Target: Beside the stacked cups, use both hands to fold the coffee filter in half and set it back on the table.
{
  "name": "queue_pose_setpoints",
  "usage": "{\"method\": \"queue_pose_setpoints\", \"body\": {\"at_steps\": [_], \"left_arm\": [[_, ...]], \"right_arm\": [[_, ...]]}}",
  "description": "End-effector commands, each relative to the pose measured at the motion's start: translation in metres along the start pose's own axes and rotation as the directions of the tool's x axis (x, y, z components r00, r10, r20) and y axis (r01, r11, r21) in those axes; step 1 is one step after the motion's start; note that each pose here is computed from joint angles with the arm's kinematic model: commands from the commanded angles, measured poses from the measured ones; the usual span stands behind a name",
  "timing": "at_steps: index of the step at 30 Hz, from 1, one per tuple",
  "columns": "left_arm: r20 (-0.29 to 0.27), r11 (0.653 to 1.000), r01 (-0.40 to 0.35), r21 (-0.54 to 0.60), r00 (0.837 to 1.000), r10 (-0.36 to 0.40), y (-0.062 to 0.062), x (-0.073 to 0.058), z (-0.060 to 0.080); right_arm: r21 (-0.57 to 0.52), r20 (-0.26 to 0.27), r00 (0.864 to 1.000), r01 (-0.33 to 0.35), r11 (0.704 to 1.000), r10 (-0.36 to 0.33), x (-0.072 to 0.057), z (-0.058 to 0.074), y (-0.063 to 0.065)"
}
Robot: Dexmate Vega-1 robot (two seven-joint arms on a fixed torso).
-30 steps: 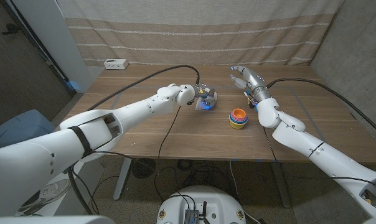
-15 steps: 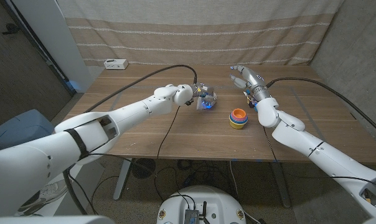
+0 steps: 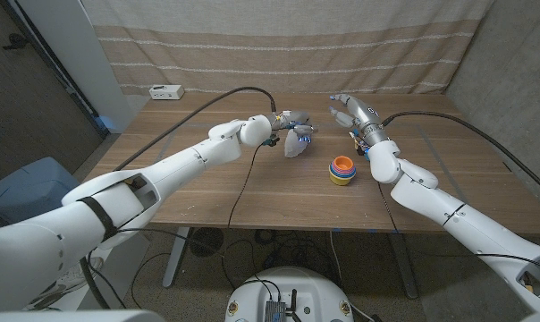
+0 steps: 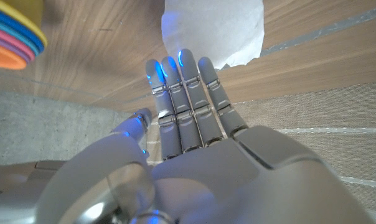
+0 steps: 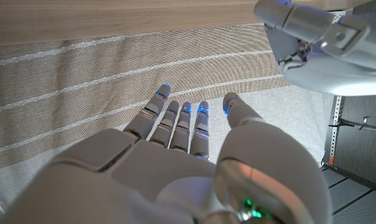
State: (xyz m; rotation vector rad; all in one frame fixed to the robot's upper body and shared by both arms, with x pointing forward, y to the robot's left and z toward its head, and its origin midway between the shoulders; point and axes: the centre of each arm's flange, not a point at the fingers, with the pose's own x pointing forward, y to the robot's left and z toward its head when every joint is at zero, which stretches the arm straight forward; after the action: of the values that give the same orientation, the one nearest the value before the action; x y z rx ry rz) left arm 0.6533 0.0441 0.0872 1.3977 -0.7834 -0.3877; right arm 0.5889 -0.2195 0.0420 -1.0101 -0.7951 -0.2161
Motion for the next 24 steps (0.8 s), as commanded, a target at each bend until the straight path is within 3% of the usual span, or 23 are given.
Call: {"method": "queue_pose_setpoints", "body": {"at_steps": [1,14,24], "left_arm": [[0.015,0.99,-0.096,-0.104,0.995,0.098,0.016,-0.024,-0.005],[0.0,0.959,-0.202,-0.198,0.978,0.206,0.014,-0.048,-0.02],[0.012,0.915,-0.263,-0.305,0.96,0.28,0.006,-0.061,-0.029]], "right_arm": [[0.039,0.002,1.0,0.009,0.999,-0.009,-0.004,0.001,-0.001],[0.146,0.0,1.0,0.022,0.989,-0.022,-0.008,-0.002,0.0],[0.318,-0.003,1.0,0.029,0.948,-0.03,-0.013,-0.01,0.0]]}}
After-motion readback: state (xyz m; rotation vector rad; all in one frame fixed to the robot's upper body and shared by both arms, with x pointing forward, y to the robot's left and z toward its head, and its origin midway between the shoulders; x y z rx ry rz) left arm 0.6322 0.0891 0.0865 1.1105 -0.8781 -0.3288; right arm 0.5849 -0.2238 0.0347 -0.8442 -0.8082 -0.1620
